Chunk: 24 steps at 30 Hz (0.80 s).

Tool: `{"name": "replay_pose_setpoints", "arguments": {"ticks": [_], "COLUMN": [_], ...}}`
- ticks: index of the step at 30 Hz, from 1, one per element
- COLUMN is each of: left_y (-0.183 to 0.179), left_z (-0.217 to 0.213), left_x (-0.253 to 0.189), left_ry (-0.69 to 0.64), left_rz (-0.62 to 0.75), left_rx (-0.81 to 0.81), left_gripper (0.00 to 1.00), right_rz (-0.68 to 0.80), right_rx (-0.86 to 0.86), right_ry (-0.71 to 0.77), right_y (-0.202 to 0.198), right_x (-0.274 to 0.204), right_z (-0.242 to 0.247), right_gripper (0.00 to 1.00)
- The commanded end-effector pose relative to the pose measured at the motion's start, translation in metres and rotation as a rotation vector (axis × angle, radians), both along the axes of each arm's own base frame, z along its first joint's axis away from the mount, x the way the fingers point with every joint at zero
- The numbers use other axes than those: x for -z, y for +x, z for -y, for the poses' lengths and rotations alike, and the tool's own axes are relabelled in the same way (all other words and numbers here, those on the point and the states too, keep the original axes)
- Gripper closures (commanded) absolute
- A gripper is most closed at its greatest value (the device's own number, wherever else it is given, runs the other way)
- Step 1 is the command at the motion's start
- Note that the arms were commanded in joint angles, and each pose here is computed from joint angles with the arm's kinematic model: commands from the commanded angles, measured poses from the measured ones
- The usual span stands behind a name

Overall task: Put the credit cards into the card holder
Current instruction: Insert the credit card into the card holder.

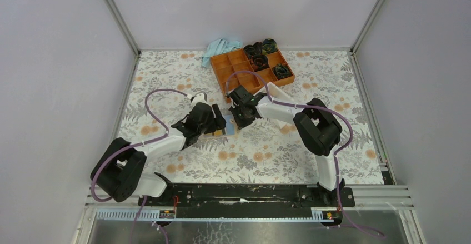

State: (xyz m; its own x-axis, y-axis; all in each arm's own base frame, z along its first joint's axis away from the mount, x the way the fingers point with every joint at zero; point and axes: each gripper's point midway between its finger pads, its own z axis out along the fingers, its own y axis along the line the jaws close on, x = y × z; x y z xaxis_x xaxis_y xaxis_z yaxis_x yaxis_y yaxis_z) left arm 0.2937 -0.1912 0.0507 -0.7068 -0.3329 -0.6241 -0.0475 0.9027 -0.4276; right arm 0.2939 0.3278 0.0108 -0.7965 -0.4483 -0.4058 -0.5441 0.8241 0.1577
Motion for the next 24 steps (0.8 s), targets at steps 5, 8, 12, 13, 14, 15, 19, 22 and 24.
{"name": "replay_pose_setpoints", "arguments": {"ticks": [5,8,12,13,14,15,19,22,24], "left_y": [0.003,0.003,0.005,0.005,0.005,0.006,0.006,0.006,0.006], "left_z": [-0.005,-0.004,-0.002,-0.001,0.000,0.001,0.006,0.007,0.009], "left_x": [0.004,0.006,0.007,0.009,0.011,0.012,0.013,0.015,0.016], "left_ry": [0.028,0.023,0.013,0.014,0.014,0.010,-0.013,-0.017,-0.022], "left_rz": [0.025,0.025,0.029,0.024,0.020,0.019,0.020,0.015,0.012], "left_rx": [-0.014,-0.014,-0.009,-0.007,-0.004,-0.004,0.005,0.009,0.012], "left_gripper": [0.20,0.20,0.20,0.20,0.20,0.20,0.20,0.20,0.20], "right_rz": [-0.034,-0.034,-0.035,-0.035,-0.035,-0.037,-0.037,-0.038,-0.039], "right_rx": [-0.030,-0.032,-0.033,-0.033,-0.033,-0.033,-0.033,-0.034,-0.035], "right_ry": [-0.017,-0.017,-0.016,-0.016,-0.016,-0.014,-0.017,-0.018,-0.017], "right_y": [-0.010,-0.010,-0.010,-0.010,-0.010,-0.011,-0.011,-0.011,-0.011], "right_x": [0.011,0.011,0.011,0.011,0.011,0.011,0.012,0.012,0.013], "right_z": [-0.003,-0.002,-0.003,-0.003,-0.003,-0.003,-0.002,-0.002,-0.003], "right_gripper": [1.00,1.00,1.00,1.00,1.00,1.00,1.00,1.00,1.00]}}
